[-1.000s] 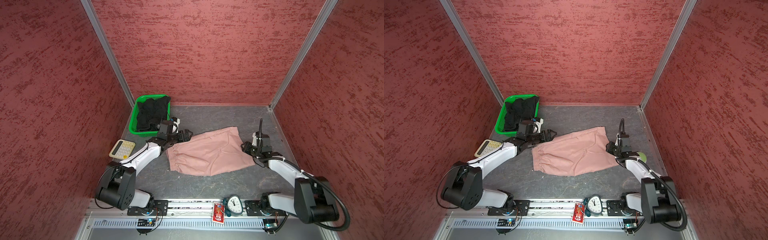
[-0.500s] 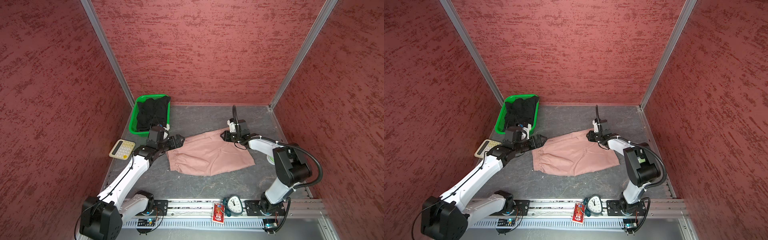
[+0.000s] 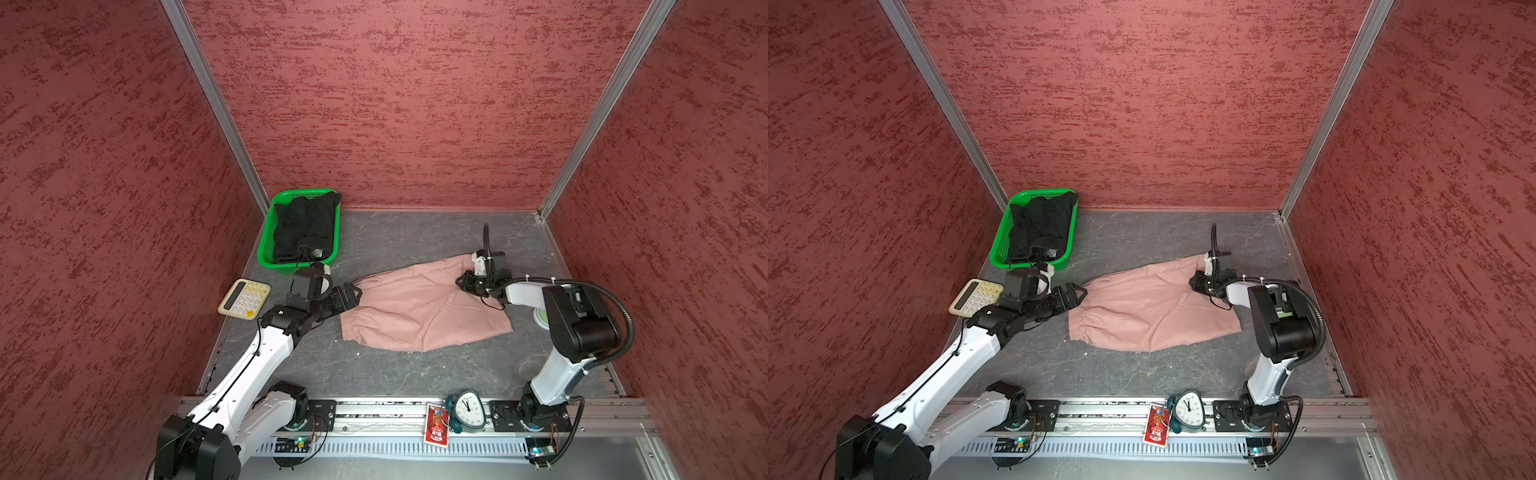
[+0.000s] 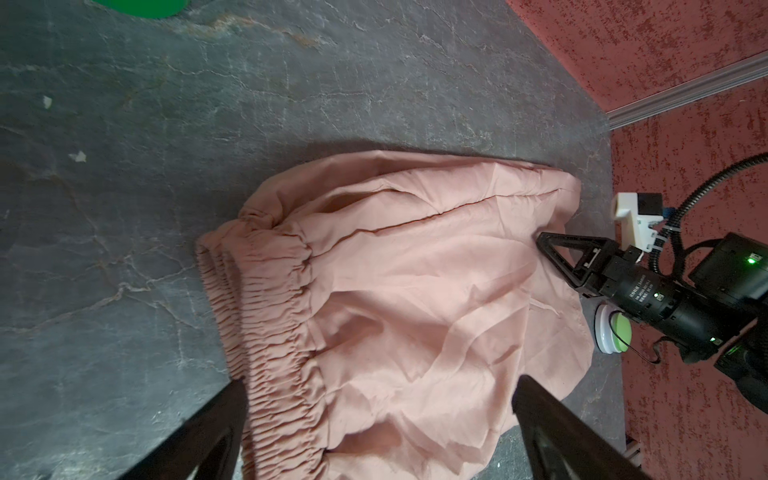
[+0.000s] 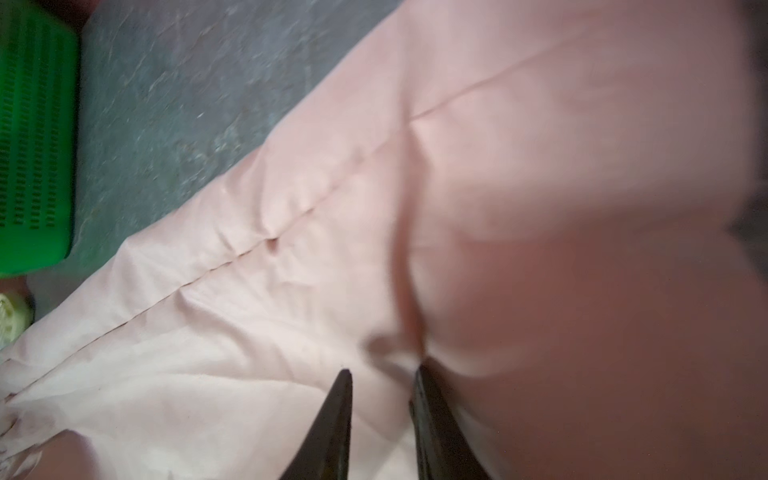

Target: Fold and stack the shorts

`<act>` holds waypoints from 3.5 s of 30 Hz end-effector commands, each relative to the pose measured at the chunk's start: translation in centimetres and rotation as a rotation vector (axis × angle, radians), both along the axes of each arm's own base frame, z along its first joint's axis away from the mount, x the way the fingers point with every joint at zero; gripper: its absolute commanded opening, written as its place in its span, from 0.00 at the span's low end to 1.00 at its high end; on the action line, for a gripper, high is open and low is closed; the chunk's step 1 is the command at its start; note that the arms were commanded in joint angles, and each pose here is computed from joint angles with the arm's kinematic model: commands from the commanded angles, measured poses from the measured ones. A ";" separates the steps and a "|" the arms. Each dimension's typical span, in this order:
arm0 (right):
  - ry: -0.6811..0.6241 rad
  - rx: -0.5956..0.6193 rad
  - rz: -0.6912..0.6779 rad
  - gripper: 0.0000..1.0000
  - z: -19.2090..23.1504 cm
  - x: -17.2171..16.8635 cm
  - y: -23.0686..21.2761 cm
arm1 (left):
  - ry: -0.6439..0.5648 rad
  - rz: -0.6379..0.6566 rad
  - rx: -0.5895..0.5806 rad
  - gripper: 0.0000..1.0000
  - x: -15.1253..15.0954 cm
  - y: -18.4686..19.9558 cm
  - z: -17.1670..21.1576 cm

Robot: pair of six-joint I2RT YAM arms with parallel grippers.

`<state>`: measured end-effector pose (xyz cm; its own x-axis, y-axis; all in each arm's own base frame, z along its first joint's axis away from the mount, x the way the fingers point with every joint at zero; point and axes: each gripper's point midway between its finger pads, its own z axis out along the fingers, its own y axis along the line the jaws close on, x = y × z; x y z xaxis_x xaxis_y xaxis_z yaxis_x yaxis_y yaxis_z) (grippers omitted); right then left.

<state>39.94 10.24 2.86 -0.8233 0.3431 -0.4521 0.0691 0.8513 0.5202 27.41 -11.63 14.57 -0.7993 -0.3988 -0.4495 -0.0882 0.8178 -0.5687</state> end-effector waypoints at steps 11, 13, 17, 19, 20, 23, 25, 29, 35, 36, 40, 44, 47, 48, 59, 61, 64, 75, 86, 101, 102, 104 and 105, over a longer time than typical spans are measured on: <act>-0.081 -0.184 0.039 0.35 4.1 2.2 -1.7 | -0.082 -0.060 0.045 0.99 2.0 0.0 3.4; -0.145 -0.321 0.195 0.40 5.6 1.5 2.5 | -0.078 -0.046 0.053 0.99 1.9 0.8 4.1; -0.304 -0.335 0.454 0.45 9.0 -1.5 10.6 | -0.099 0.004 0.083 0.99 1.3 3.3 7.5; -0.391 -0.338 0.551 0.49 10.6 -3.5 13.7 | -0.165 0.042 0.109 0.99 0.7 4.8 10.7; -0.427 -0.344 0.599 0.51 11.2 -4.6 15.2 | -0.197 0.054 0.118 0.99 0.3 5.3 12.0; -0.548 -0.377 0.751 0.58 12.6 -8.3 19.9 | -0.313 0.077 0.143 0.99 -0.9 6.4 16.2; -0.602 -0.394 0.859 0.64 12.6 -10.9 22.7 | -0.346 0.093 0.163 0.99 -1.5 7.0 17.6; -0.656 -0.510 1.015 0.73 11.2 -15.0 26.8 | -0.351 0.124 0.212 1.00 -2.6 8.2 18.7; -0.674 -0.728 1.125 0.89 7.4 -18.2 30.5 | -0.405 0.162 0.243 0.99 -3.9 9.3 20.8; -0.680 -0.759 1.133 0.90 6.9 -18.4 31.0 | -0.409 0.170 0.248 0.99 -4.0 9.5 21.1; -0.724 -0.881 1.159 0.92 5.4 -18.8 32.7 | -0.407 0.191 0.257 0.99 -4.7 10.1 21.8; -0.728 -0.969 1.158 0.93 3.9 -18.4 33.5 | -0.419 0.201 0.260 0.99 -5.8 10.2 23.0; -0.730 -1.012 1.156 0.93 3.3 -17.9 33.8 | -0.420 0.200 0.268 0.99 -6.1 10.3 23.1; -0.727 -1.033 1.162 0.94 2.9 -17.8 33.8 | -0.415 0.200 0.269 0.99 -6.0 10.3 22.9; -0.657 -1.078 1.185 0.79 -0.4 -16.2 33.5 | -0.316 0.198 0.251 0.99 -4.8 10.5 19.8; -0.648 -1.044 1.178 0.60 -0.4 -16.0 33.6 | -0.288 0.209 0.251 0.99 -4.7 10.9 19.2; -0.636 -0.952 1.155 0.21 0.3 -15.8 33.9 | -0.247 0.245 0.240 0.99 -4.3 11.7 18.3; -0.643 -0.578 1.044 0.00 4.0 -15.0 33.6 | -0.048 0.227 -0.186 0.99 -1.5 8.4 8.7; -0.697 -0.519 0.999 0.00 5.2 -14.4 33.6 | 0.096 0.266 -0.406 0.99 -2.3 4.5 -1.3; -0.734 -0.489 0.975 0.00 6.3 -14.2 34.0 | 0.134 0.181 -0.425 0.99 0.3 -0.3 -5.0; -0.738 -0.488 0.974 0.00 6.4 -14.2 34.0 | 0.139 0.176 -0.420 0.99 0.3 -0.6 -5.2; -0.747 -0.489 0.972 0.00 6.5 -14.0 34.2 | 0.149 0.173 -0.411 0.99 0.4 -0.9 -5.6; -0.749 -0.488 0.973 0.00 6.5 -14.0 34.3 | 0.146 0.172 -0.413 0.99 0.5 -0.9 -5.8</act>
